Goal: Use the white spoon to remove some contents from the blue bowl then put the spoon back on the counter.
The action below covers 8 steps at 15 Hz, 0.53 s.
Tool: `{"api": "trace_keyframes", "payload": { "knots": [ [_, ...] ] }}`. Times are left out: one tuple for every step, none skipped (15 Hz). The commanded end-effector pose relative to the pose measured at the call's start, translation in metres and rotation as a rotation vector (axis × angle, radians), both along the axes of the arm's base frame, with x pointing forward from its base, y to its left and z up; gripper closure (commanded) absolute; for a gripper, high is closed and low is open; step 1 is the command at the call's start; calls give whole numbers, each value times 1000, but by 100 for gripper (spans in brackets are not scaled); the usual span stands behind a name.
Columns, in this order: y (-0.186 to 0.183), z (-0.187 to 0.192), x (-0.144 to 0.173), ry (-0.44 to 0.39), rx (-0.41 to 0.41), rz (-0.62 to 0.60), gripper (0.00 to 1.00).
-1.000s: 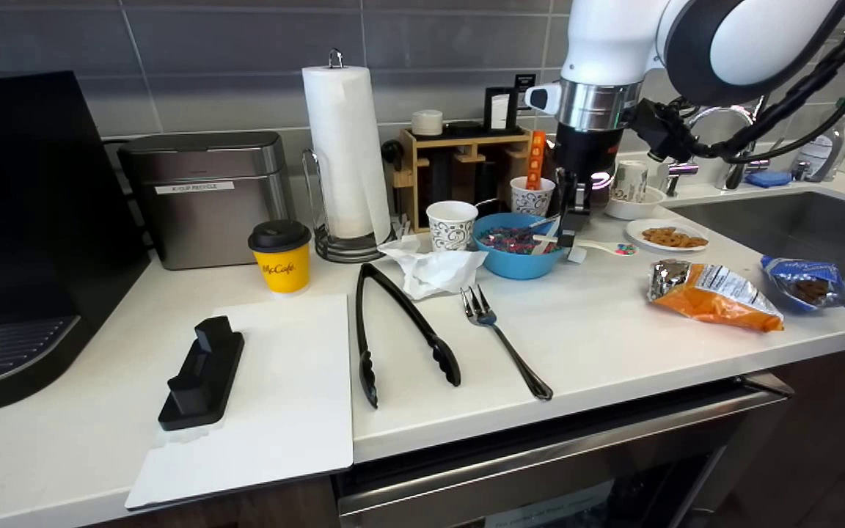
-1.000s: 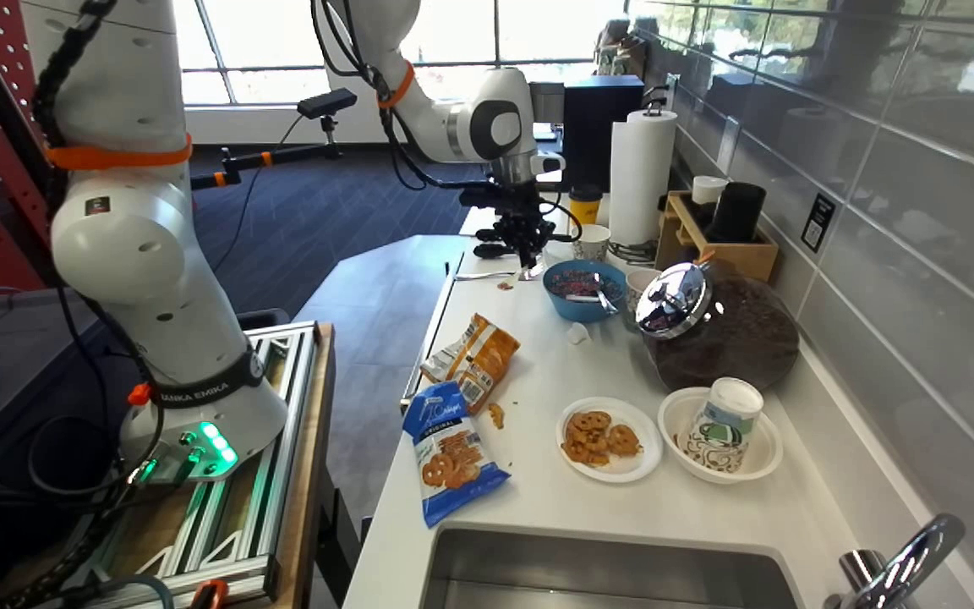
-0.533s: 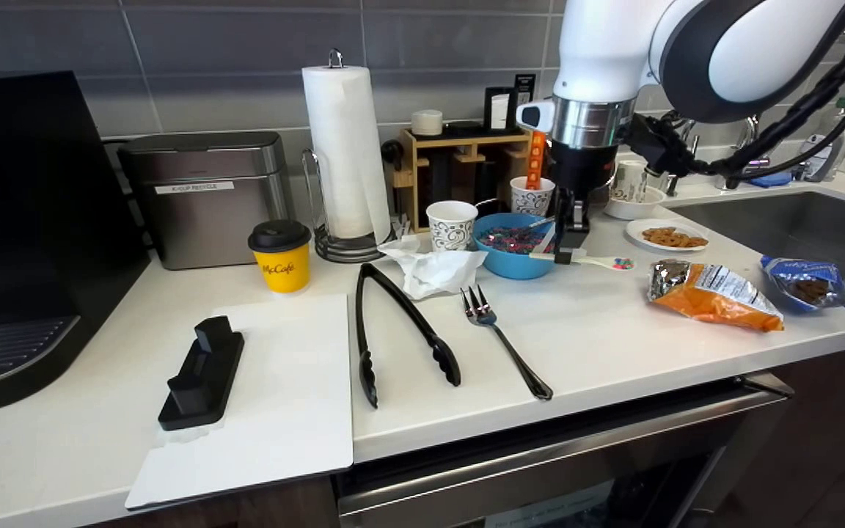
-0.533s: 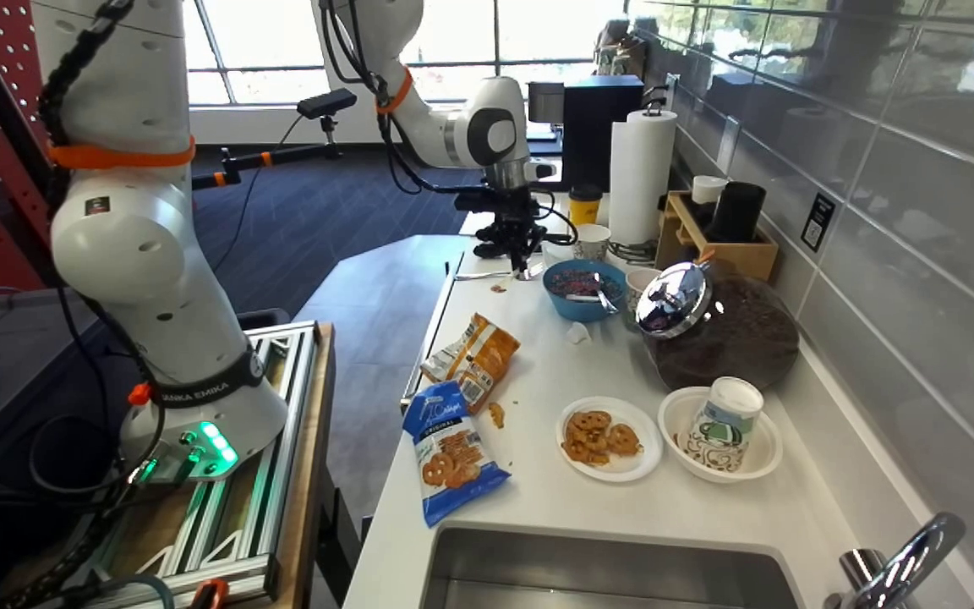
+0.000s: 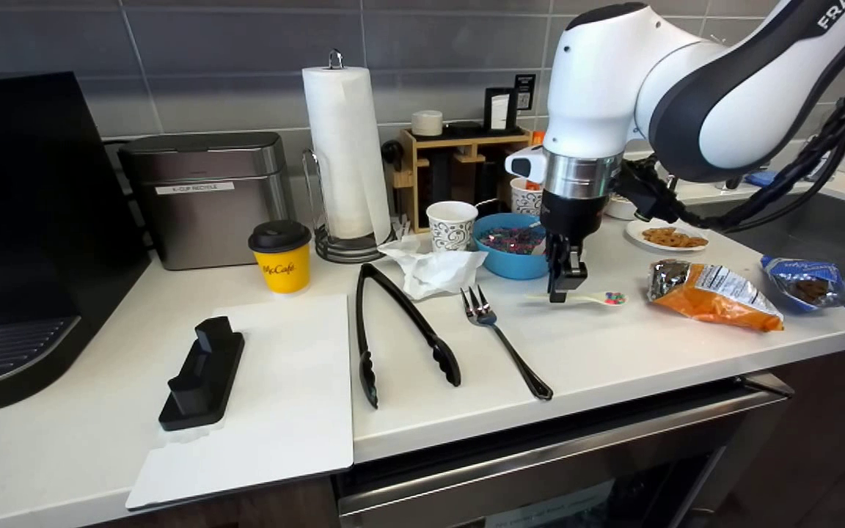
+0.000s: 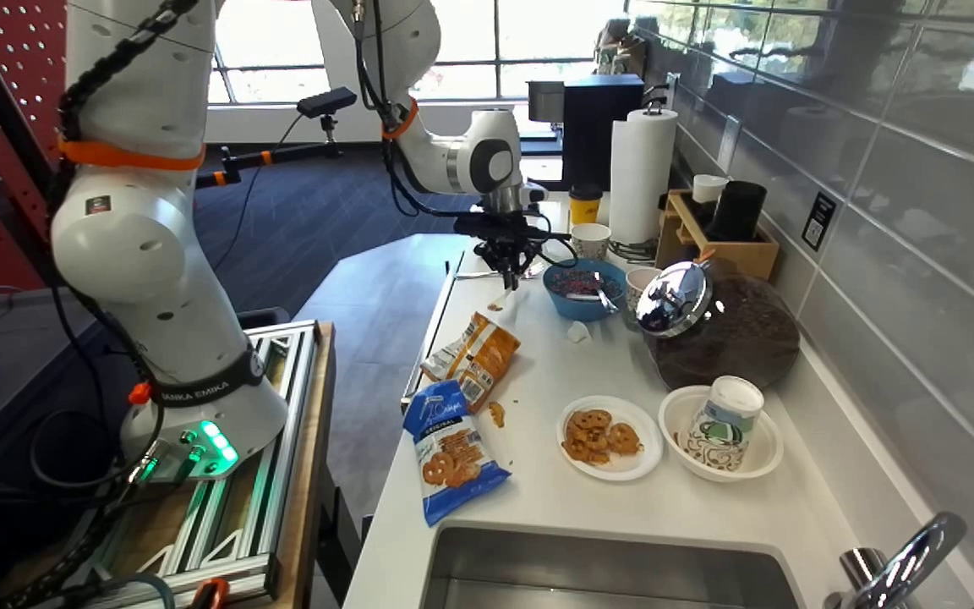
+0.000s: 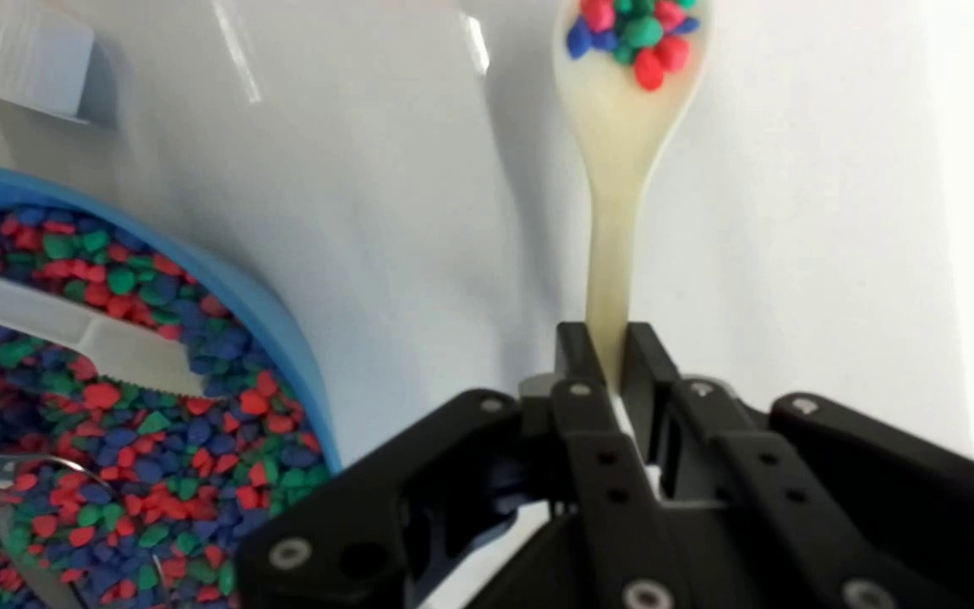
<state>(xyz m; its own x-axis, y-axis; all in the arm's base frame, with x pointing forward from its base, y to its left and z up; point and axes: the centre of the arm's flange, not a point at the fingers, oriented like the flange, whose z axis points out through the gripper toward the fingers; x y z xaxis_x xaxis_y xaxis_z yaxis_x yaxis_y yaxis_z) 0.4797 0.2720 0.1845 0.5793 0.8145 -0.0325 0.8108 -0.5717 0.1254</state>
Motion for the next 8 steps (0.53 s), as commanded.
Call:
{"api": "trace_keyframes", "payload": {
  "knots": [
    [1, -22, 6, -6, 21, 59, 97],
    [1, -25, 6, -4, 27, 65, 97],
    [0, -28, 7, -4, 26, 72, 97],
    [-1, -30, 7, -1, 31, 77, 97],
    [-2, -31, 8, 1, 32, 80, 97],
    [-3, -32, 7, 3, 32, 87, 97],
    [-3, -33, 8, 5, 28, 92, 97],
    [-3, -33, 8, 8, 29, 94, 97]
  ]
}}
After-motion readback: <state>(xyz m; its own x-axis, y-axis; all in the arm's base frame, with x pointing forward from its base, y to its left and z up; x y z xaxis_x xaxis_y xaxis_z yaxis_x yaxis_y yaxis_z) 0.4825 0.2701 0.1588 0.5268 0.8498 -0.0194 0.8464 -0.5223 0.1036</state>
